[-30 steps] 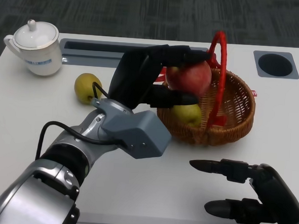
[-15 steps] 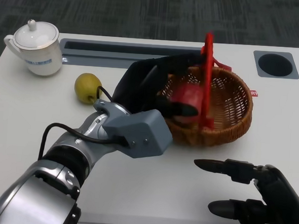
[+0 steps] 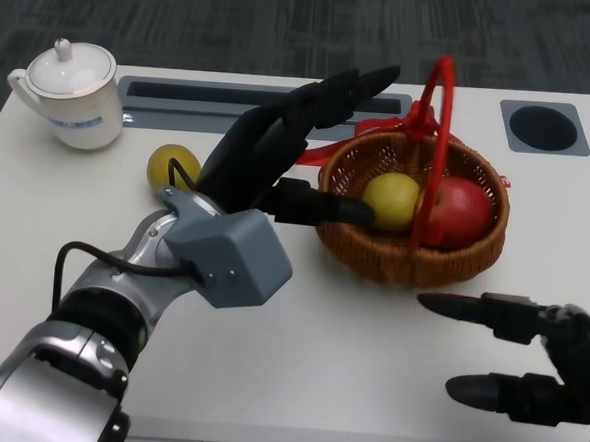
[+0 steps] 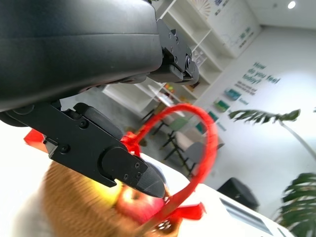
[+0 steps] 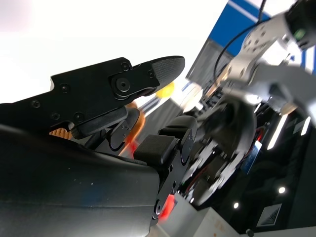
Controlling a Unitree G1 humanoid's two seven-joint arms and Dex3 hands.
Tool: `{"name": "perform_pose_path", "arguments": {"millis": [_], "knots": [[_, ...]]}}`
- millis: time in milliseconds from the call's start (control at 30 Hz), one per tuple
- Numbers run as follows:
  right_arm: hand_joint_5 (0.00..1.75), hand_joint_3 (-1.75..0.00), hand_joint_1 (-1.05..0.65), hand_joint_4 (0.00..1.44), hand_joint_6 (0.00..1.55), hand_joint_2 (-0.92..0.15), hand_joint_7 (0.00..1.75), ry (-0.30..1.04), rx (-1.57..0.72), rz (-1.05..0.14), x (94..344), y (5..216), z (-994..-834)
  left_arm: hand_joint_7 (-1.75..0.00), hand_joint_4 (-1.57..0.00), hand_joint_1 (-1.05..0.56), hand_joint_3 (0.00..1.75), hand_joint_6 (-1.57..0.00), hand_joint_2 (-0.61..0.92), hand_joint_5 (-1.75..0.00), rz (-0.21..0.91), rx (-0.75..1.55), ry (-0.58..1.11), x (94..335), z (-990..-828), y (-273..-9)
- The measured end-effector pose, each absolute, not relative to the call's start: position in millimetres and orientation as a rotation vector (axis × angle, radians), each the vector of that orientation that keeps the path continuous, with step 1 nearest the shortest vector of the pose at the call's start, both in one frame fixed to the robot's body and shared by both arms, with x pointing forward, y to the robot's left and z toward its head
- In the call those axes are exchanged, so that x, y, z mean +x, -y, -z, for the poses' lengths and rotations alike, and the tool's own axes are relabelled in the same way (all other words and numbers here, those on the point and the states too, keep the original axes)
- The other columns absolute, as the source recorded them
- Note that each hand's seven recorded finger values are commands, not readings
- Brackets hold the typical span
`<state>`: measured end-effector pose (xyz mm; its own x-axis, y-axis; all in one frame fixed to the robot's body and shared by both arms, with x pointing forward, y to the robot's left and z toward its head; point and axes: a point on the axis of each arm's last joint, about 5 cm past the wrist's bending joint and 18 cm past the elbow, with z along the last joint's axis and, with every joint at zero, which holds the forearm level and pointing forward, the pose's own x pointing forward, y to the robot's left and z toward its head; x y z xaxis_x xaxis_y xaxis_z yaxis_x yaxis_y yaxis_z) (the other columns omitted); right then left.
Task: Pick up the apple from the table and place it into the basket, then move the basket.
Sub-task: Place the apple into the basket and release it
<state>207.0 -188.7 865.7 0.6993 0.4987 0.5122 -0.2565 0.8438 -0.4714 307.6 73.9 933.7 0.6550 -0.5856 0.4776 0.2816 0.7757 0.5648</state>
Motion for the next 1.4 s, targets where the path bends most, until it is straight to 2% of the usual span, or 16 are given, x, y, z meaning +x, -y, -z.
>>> {"name": "perform_pose_path", "arguments": {"millis": [133, 367, 700, 867, 1200, 1400], "knots": [[0.00, -0.08, -0.60, 0.73, 0.63, -0.92, 0.00, 0.713, -0.452, -0.401, 215.1, 206.3, -879.1, -0.03, -0.37, -0.38, 0.00, -0.47, 0.75, -0.05, 0.509, 0.421, 0.735, 299.2, -926.1, -87.8], [0.00, -0.10, -0.60, 0.71, 0.62, -0.92, 0.00, 0.747, -0.521, -0.406, 224.7, 219.2, -893.7, -0.02, -0.47, -0.40, 0.00, -0.52, 0.77, -0.05, 0.490, 0.343, 0.752, 282.8, -913.0, -116.2], [0.01, -0.05, -0.57, 0.73, 0.65, -0.92, 0.01, 0.748, -0.573, -0.451, 240.1, 219.3, -907.4, -0.02, -0.57, -0.45, 0.00, -0.57, 0.78, -0.05, 0.444, 0.335, 0.702, 256.2, -891.5, -146.5], [0.01, -0.01, -0.50, 0.75, 0.67, -0.90, 0.01, 0.744, -0.600, -0.478, 248.5, 215.0, -914.2, -0.03, -0.64, -0.46, 0.00, -0.62, 0.77, -0.06, 0.427, 0.328, 0.675, 246.2, -884.5, -156.3], [0.00, 0.00, -0.45, 0.73, 0.66, -0.90, 0.00, 0.729, -0.728, -0.584, 270.0, 210.6, -932.2, -0.02, -0.67, -0.47, 0.00, -0.66, 0.75, -0.03, 0.402, 0.337, 0.619, 235.8, -878.4, -168.6], [0.01, 0.00, -0.44, 0.75, 0.67, -0.86, 0.00, 0.680, -0.830, -0.653, 284.9, 203.7, -938.2, -0.01, -0.68, -0.46, 0.00, -0.67, 0.74, -0.02, 0.395, 0.340, 0.629, 234.8, -880.3, -169.4]]}}
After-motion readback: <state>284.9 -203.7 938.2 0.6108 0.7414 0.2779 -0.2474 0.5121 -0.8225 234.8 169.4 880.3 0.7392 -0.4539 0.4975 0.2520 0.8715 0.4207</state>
